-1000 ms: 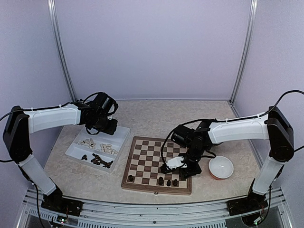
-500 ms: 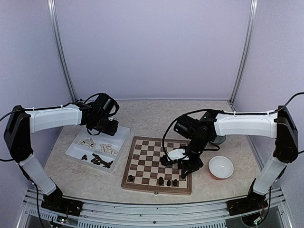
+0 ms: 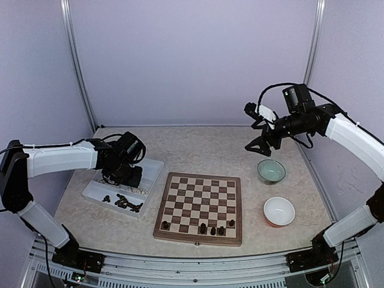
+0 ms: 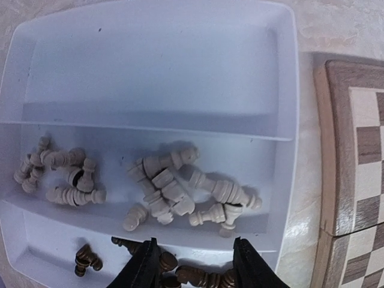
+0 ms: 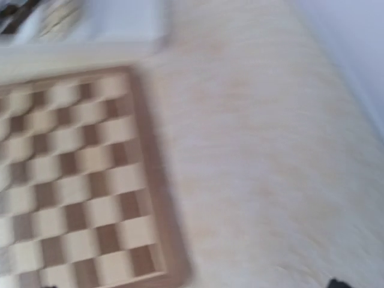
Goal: Set up the chess pieces on the board
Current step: Pick up the chess pile from the storage box.
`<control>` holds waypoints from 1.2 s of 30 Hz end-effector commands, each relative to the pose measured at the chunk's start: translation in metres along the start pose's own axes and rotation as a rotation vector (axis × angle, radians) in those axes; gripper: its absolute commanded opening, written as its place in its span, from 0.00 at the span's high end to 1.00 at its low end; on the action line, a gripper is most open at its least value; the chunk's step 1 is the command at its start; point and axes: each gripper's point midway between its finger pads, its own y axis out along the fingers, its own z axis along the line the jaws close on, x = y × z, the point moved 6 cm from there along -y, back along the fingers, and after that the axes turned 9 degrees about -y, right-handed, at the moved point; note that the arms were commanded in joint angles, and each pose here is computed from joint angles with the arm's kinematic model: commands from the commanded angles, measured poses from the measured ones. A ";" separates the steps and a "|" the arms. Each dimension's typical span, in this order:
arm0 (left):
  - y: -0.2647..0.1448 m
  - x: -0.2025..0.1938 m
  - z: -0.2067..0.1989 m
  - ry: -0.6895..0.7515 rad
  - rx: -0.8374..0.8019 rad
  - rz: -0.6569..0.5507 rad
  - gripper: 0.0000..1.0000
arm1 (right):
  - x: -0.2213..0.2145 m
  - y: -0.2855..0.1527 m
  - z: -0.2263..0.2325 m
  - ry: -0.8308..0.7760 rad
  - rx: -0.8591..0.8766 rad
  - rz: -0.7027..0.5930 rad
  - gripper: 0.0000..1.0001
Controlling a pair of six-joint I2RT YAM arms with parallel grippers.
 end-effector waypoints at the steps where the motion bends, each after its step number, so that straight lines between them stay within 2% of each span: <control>1: 0.002 -0.023 0.025 -0.136 0.027 0.083 0.56 | -0.017 0.003 -0.030 0.196 -0.010 -0.080 0.01; 6: 0.009 -0.040 0.041 -0.188 0.057 0.158 0.57 | -0.016 0.005 -0.017 0.172 0.087 -0.135 0.19; 11: 0.013 -0.045 0.044 -0.197 0.028 0.210 0.56 | -0.019 0.008 -0.010 0.165 0.131 -0.146 0.26; 15: 0.023 -0.048 0.058 -0.243 0.079 0.248 0.57 | -0.022 0.014 -0.004 0.180 0.179 -0.163 0.27; 19: 0.033 -0.054 0.069 -0.268 0.129 0.300 0.61 | -0.023 0.016 -0.002 0.185 0.201 -0.171 0.28; 32: 0.057 -0.058 0.056 -0.186 0.125 0.366 0.63 | -0.021 0.020 0.000 0.206 0.257 -0.194 0.29; 36: 0.057 -0.061 0.053 -0.178 0.121 0.377 0.77 | -0.020 0.019 0.001 0.208 0.264 -0.198 0.29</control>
